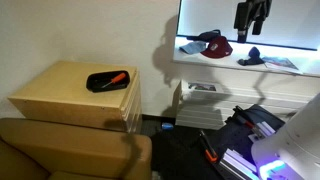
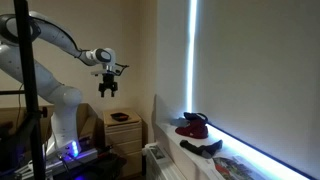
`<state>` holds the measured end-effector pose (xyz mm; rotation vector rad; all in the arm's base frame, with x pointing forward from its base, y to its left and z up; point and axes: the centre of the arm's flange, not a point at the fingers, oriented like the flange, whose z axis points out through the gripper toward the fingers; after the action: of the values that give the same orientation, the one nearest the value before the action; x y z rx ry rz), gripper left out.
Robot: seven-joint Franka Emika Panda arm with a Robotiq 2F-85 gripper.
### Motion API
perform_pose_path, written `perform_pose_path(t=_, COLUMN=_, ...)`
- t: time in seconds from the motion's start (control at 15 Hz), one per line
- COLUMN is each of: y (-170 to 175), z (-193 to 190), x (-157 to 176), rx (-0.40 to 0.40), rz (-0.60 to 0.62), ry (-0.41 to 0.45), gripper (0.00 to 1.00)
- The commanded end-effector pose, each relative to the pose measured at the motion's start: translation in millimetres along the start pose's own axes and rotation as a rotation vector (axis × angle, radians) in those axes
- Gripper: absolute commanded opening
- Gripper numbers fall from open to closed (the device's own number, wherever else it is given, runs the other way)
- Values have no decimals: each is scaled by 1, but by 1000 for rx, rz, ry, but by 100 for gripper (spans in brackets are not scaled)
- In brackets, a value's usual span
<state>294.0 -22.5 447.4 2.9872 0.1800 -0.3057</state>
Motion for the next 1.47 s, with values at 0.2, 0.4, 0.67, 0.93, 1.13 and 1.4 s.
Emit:
perform_pose_path(t=0.2, y=0, z=0, x=0, rx=0, rz=0, ry=0, gripper=100)
perform_pose_path(t=0.4, y=-4, z=59, x=50, rx=27, rz=68, ry=-80, gripper=100)
perform_pose_path(t=0.67, y=-36, z=118, x=89, rx=83, rz=187, ry=-117, gripper=100)
perform_pose_path(t=0.93, y=-62, z=148, x=125, rx=178, rz=318, ry=-48, gripper=100)
perform_pose_path(t=1.13, y=-70, z=138, x=130, rx=221, rz=356, ry=-49, gripper=100)
perform_pose_path(t=1.4, y=-70, z=137, x=119, rx=217, rz=312, ry=-61, gripper=100)
